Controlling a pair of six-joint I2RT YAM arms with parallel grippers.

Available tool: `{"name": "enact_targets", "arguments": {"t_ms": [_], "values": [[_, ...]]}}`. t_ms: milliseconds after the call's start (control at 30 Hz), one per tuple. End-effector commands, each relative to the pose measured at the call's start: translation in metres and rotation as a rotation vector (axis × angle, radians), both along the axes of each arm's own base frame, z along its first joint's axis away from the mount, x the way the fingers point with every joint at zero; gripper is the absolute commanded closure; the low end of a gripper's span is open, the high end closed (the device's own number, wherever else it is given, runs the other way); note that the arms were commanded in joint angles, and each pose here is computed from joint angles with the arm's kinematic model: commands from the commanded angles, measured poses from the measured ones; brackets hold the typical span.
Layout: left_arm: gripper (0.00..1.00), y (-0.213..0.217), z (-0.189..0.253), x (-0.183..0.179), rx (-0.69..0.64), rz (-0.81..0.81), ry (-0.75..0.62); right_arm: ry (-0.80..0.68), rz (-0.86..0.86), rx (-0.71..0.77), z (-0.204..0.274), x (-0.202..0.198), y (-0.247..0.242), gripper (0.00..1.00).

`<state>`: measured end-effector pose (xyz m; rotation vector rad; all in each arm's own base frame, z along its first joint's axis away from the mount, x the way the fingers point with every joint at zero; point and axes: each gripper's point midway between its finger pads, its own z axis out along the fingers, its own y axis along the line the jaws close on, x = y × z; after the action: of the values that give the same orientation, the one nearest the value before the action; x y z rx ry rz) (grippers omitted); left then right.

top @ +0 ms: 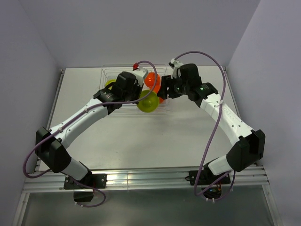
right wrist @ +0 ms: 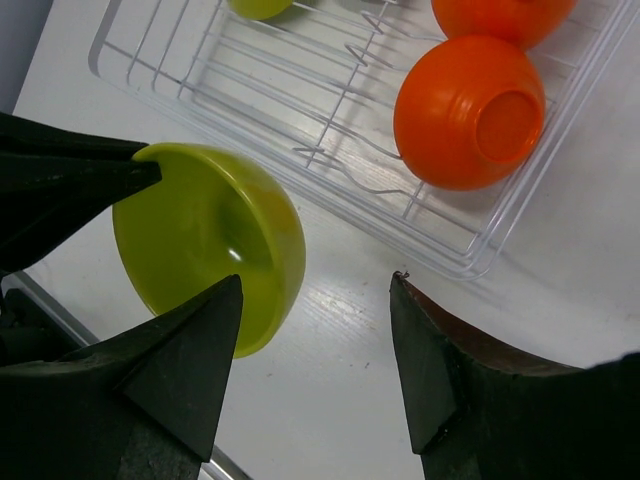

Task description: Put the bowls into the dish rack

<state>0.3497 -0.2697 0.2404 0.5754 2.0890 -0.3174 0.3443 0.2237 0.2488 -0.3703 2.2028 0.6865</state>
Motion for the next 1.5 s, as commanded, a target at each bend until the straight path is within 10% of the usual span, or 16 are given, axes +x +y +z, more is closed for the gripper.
{"name": "enact_targets", "arguments": {"t_ms": [0, 267, 800, 1167, 1467], "values": [[1.00, -0.008, 0.031, 0.009, -0.050, 0.005, -0.080, -0.061, -0.010, -0.018, 0.015, 0.011, 0.004, 0.33], [1.00, -0.014, 0.039, 0.008, -0.064, -0.007, -0.086, -0.049, 0.015, -0.087, -0.004, 0.009, 0.019, 0.39], [1.00, -0.020, 0.038, 0.002, -0.076, -0.043, -0.070, -0.040, 0.022, -0.129, -0.011, 0.014, 0.026, 0.96], [0.22, -0.023, 0.060, -0.013, -0.146, -0.103, -0.074, -0.062, 0.075, -0.096, -0.003, 0.000, 0.027, 1.00], [0.13, -0.004, 0.115, -0.037, -0.557, -0.209, 0.101, -0.066, 0.282, 0.087, 0.024, -0.033, 0.046, 1.00]]}}
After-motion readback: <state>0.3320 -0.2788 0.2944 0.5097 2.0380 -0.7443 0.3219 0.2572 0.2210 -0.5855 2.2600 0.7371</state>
